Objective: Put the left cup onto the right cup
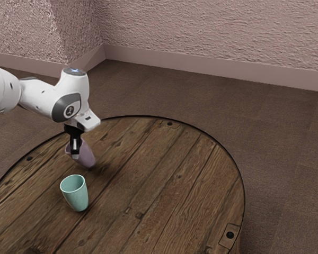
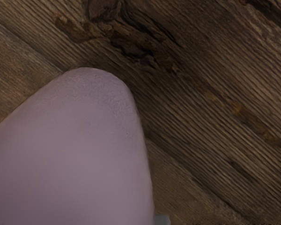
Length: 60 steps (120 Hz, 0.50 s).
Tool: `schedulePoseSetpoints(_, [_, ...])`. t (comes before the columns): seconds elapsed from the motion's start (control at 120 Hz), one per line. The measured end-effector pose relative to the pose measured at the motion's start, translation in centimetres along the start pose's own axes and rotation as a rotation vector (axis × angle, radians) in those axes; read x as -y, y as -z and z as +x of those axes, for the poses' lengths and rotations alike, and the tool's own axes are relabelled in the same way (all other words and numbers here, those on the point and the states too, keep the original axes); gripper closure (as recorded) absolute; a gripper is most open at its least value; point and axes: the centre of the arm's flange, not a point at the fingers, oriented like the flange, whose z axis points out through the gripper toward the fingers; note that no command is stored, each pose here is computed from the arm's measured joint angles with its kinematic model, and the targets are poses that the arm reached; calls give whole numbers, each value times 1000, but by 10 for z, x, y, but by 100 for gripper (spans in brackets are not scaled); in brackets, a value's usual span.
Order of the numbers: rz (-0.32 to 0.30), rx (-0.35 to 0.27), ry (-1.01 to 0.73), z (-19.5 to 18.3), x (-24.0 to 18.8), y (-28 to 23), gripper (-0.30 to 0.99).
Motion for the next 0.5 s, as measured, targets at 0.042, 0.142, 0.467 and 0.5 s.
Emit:
schedulePoseSetpoints(0.042, [4, 2, -3, 1, 1, -1, 77])
schedulePoseSetpoints(0.142, [16, 2, -4, 2, 3, 0, 77])
schedulePoseSetpoints(0.467, [111, -24, -23, 0, -2, 57, 78])
schedulePoseSetpoints(0.5, [118, -27, -33, 4, -7, 65, 78])
